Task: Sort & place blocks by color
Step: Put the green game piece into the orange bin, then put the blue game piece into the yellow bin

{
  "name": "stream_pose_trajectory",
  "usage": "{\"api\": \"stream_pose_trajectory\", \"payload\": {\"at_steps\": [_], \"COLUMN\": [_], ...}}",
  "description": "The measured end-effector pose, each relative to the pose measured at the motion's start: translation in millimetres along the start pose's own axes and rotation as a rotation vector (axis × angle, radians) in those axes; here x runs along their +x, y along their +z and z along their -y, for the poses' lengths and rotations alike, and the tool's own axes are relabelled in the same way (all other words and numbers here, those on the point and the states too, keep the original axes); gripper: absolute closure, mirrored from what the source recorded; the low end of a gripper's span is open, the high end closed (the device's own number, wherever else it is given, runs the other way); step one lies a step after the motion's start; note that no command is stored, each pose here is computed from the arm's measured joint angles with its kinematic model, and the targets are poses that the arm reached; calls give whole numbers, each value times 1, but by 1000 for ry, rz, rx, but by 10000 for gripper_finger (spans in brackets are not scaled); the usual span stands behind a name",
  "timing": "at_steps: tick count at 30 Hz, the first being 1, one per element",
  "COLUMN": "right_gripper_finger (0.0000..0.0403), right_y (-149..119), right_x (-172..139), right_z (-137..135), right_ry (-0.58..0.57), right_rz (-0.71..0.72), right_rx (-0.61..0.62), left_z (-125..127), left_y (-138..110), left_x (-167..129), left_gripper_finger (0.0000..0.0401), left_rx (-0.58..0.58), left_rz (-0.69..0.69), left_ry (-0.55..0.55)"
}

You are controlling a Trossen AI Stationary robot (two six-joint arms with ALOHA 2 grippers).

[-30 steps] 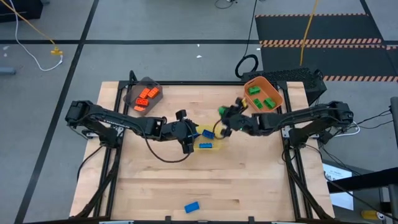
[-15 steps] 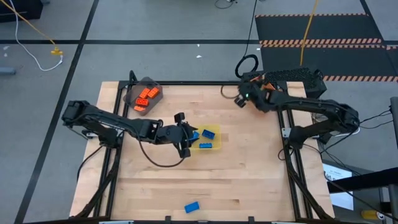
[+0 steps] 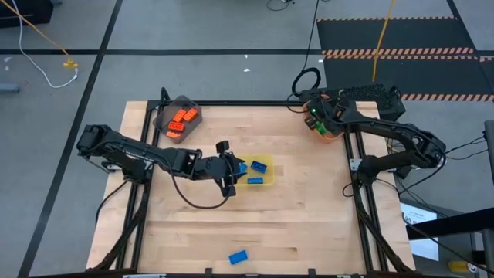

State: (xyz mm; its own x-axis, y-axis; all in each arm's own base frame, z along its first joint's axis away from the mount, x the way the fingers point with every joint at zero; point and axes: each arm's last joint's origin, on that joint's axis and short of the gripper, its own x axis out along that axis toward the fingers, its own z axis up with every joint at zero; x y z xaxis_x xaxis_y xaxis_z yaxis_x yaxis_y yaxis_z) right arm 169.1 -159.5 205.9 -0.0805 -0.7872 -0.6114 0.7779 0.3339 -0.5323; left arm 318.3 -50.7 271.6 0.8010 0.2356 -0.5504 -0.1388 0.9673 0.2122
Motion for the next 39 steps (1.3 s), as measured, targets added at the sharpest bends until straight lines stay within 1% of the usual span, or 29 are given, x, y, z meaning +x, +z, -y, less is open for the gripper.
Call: {"api": "stream_pose_trajectory", "payload": {"at_steps": [6,9,14,20,24,27,31,33,35,36,39], "right_gripper_finger": [276,254,202,149,129,125,125,124,124,124,124], "right_y": [-8,-8,-8,-9,-9,-7,-2,1,3,4,4], "right_x": [3,3,3,3,2,-6,-27,-41,-55,-63,-84], "right_z": [-2,-3,-3,-3,-3,-6,-6,-6,-6,-6,-10], "right_ry": [0,0,-4,-7,4,49,134,211,312,377,602], "right_rz": [-18,-20,-19,-22,-16,19,124,196,266,305,390], "right_rx": [-2,14,32,55,53,50,50,54,63,68,61], "left_z": [0,0,-1,-1,-1,-1,5,10,16,20,31], "left_y": [0,-1,-2,-3,-6,-8,-6,-5,-3,-4,-4], "left_x": [0,0,0,0,0,-4,-11,-17,-22,-25,-32], "left_gripper_finger": [215,215,215,215,215,215,215,215,215,215,215], "left_rx": [-1,2,0,2,14,13,32,40,12,-5,-93], "left_rz": [-1,-12,-17,-28,-61,-75,-62,-48,-28,-40,-42], "left_ry": [0,1,26,27,29,26,5,-26,-72,-104,-204]}}
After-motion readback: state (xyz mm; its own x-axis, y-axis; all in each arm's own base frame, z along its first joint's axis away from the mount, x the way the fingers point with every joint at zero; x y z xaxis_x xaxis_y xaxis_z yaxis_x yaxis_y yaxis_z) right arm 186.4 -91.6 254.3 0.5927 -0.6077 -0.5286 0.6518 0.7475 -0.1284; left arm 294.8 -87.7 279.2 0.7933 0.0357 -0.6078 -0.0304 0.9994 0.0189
